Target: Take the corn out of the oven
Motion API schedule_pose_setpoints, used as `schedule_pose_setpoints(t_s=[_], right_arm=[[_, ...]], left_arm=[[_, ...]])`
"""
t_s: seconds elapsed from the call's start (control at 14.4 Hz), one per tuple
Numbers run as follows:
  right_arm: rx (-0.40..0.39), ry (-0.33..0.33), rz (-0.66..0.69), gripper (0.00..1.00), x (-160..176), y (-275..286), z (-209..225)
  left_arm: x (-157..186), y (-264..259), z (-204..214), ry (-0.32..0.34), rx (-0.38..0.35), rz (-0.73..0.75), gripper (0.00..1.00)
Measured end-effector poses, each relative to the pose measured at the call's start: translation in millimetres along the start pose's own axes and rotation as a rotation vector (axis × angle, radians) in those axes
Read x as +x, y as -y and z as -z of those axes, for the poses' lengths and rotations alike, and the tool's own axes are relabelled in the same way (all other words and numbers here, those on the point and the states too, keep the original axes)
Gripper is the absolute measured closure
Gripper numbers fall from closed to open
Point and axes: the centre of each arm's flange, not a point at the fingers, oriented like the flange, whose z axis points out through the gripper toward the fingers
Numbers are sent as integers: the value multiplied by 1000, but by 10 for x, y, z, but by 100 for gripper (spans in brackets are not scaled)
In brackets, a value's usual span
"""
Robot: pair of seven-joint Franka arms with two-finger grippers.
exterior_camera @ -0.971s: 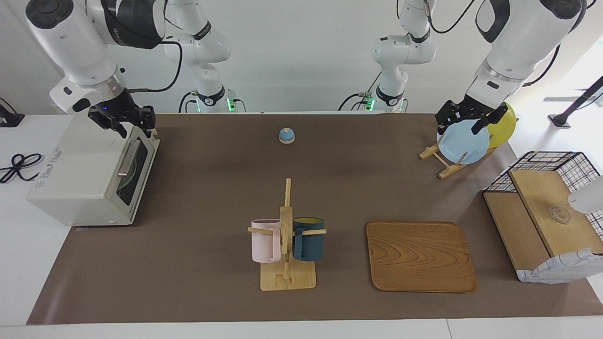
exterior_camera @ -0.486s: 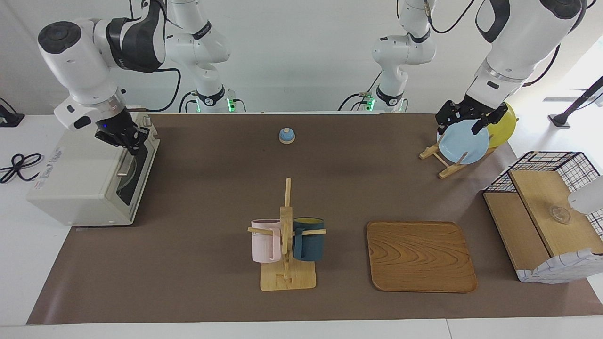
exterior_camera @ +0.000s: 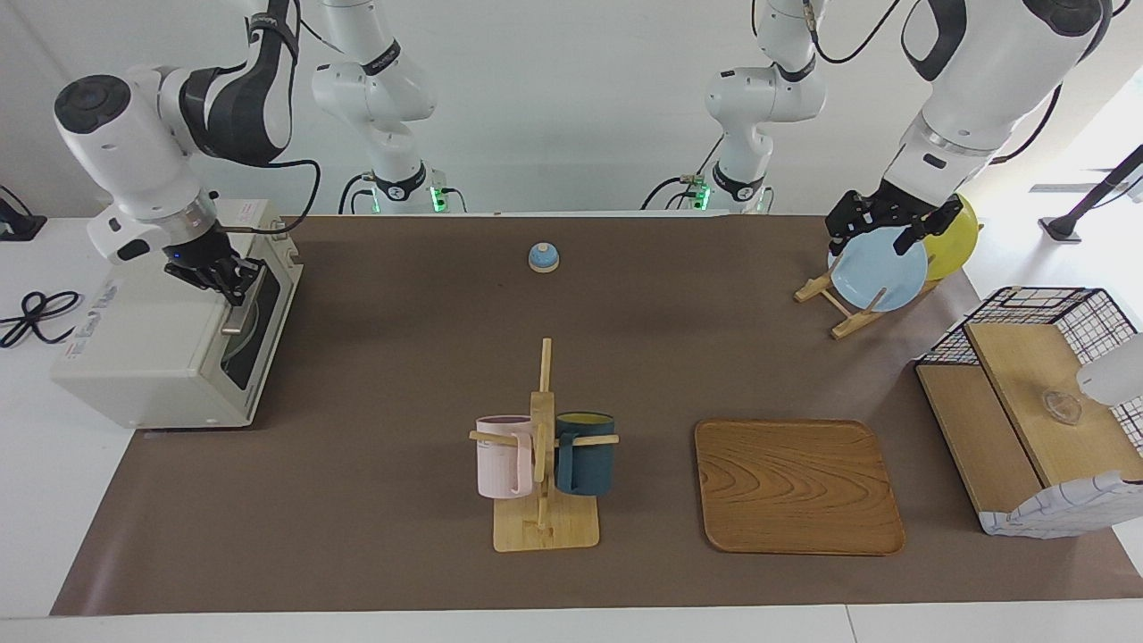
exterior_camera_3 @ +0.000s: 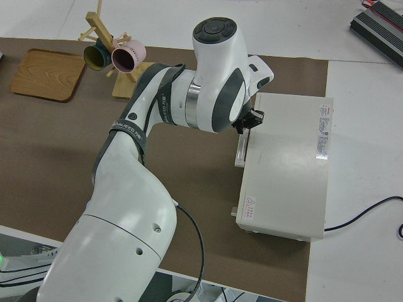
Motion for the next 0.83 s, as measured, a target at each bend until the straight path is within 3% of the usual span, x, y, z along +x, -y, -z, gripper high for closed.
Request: schedule_pose_setpoints(t_s=[0.83], right_arm=[[5, 24, -3, 99, -54, -5, -167]], left_arm=[[0, 0, 0, 0, 0, 0, 0]])
